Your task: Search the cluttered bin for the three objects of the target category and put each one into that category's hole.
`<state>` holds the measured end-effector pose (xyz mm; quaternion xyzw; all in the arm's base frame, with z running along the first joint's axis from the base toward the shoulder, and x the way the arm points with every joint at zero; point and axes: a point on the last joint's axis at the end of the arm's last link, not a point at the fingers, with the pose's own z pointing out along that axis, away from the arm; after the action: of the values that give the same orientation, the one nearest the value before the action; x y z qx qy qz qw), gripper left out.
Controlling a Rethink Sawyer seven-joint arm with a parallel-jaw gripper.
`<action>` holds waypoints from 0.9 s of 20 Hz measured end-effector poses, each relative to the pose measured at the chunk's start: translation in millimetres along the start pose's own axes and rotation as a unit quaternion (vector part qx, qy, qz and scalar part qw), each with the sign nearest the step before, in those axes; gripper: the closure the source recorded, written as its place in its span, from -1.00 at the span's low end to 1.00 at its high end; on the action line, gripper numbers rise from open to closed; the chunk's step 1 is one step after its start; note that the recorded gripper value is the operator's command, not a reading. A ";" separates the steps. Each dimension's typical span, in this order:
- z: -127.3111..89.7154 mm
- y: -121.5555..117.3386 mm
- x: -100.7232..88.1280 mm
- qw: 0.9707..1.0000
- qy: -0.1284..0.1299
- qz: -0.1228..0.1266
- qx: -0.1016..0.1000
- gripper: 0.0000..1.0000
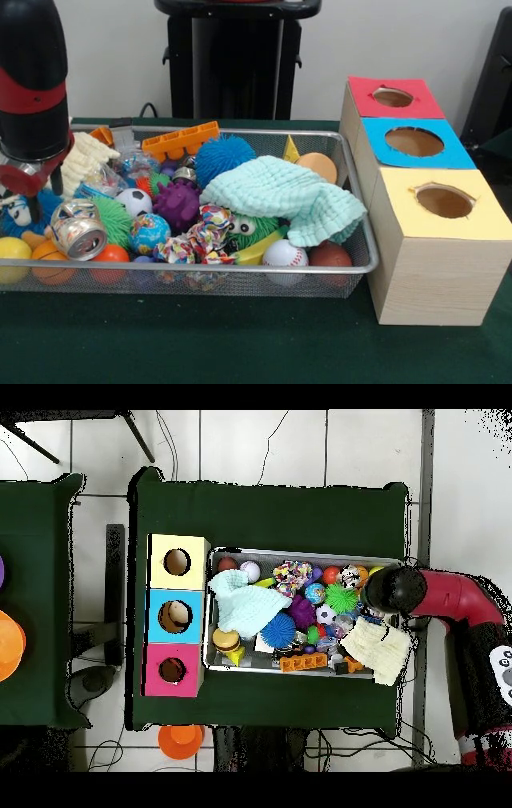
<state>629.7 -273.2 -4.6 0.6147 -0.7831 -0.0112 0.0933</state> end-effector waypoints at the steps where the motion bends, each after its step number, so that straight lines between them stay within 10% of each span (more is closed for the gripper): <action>1: 1.3 0.5 -0.2 1.000 0.000 -0.001 -0.001 -1.00; 18: 26.5 -5.4 3.7 1.000 -0.017 0.011 -0.002 -1.00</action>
<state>629.8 -280.6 -30.9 0.6060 -0.7910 -0.0222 0.0809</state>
